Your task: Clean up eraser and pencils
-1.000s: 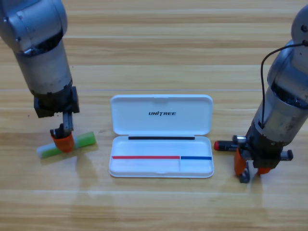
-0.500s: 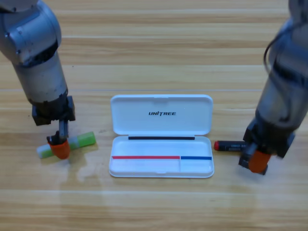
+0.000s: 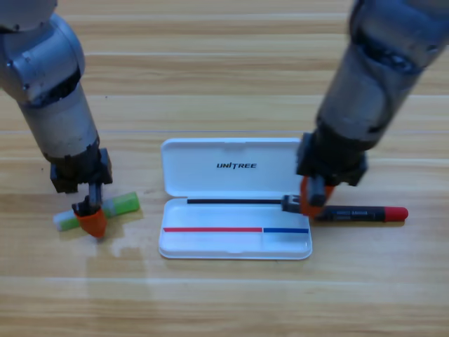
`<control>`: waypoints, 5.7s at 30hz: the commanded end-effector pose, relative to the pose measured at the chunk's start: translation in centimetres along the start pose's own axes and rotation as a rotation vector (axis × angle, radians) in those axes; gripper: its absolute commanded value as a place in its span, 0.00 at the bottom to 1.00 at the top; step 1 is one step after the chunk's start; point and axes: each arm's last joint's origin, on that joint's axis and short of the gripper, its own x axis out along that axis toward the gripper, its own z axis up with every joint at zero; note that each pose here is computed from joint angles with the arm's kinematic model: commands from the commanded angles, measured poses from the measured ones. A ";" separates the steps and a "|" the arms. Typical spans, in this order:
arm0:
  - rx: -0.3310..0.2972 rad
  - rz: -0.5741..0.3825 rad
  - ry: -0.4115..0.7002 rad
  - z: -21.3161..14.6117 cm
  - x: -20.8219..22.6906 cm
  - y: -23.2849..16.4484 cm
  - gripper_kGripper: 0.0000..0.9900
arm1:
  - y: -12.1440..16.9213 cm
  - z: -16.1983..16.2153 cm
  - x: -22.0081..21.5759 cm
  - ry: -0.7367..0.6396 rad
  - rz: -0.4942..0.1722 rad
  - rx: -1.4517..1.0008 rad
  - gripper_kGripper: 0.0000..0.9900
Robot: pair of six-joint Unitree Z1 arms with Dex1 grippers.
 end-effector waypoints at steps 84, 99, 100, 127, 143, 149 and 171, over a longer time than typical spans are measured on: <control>0.284 -0.010 -0.061 13.5 -1.1 -9.5 0.00 | -8.6 -6.5 8.4 0.226 0.068 -0.087 0.79; 0.292 -0.024 -0.051 14.5 0.1 -10.1 0.00 | -7.9 -7.2 10.3 0.251 0.138 -0.128 0.00; 0.291 -0.024 -0.047 14.5 0.2 -10.1 0.00 | -7.9 -7.3 10.4 0.252 0.143 -0.128 0.00; 0.283 0.015 -0.022 14.3 0.0 -9.9 0.60 | -3.7 -6.8 0.0 0.162 0.057 -0.062 0.00; 0.263 0.055 -0.075 12.2 -5.5 -10.0 1.00 | -1.2 -0.9 0.2 0.126 0.053 -0.119 0.00; 0.164 0.116 -0.194 4.7 -12.9 -8.7 1.00 | -0.8 4.4 2.5 0.123 0.059 -0.148 0.00; -0.004 0.067 -0.165 -2.9 -11.8 -6.9 1.00 | -2.8 9.0 10.2 0.173 0.022 -0.157 0.00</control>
